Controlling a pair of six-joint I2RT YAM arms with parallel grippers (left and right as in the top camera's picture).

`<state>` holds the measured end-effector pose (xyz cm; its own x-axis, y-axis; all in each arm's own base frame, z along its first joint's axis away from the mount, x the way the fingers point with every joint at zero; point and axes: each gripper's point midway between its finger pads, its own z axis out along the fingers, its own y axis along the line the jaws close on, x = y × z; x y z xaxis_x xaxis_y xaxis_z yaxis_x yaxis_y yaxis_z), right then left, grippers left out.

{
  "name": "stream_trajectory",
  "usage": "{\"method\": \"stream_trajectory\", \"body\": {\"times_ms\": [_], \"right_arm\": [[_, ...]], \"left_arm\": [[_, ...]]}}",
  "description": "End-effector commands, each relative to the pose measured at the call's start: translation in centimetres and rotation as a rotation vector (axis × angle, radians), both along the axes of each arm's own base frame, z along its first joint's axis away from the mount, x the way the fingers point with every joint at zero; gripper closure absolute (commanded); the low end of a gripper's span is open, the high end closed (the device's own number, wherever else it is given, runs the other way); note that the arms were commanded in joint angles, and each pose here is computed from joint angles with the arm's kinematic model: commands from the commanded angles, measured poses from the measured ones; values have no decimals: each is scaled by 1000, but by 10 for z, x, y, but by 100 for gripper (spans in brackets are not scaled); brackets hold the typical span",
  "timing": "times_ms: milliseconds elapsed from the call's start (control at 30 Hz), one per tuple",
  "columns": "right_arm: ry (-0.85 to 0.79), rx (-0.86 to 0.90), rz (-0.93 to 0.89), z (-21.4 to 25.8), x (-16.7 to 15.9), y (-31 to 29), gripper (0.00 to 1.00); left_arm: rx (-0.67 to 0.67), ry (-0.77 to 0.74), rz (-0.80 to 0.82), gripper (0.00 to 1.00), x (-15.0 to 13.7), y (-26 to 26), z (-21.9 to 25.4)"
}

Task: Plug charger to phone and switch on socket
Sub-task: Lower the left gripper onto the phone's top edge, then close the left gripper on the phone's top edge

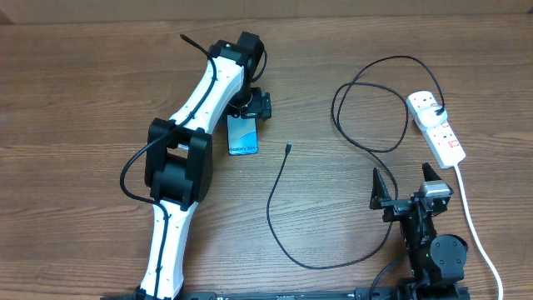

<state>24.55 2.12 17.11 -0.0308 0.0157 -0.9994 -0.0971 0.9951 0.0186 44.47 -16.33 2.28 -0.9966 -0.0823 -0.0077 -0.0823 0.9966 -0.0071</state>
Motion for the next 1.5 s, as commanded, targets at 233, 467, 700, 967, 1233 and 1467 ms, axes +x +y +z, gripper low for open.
{"method": "stream_trajectory", "body": {"times_ms": [233, 467, 700, 967, 1233, 1467], "right_arm": [[-5, -1, -6, -2, 0, -1, 0], [-5, -1, -6, -2, 0, -1, 0], [-5, -1, -6, -2, 0, -1, 0], [-5, -1, -6, -2, 0, -1, 0], [-5, -1, -6, -2, 0, -1, 0], [-5, -1, -6, -1, 0, -1, 0]], "left_arm": [[17, 4, -2, 0, 2, 12, -3], [17, 7, 1, 0, 2, 14, -3], [17, 6, -8, 0, 2, 13, -3], [18, 11, -21, 0, 1, 14, -4], [22, 22, -2, 0, -2, 15, -9], [22, 22, 17, 0, -2, 15, -10]]}}
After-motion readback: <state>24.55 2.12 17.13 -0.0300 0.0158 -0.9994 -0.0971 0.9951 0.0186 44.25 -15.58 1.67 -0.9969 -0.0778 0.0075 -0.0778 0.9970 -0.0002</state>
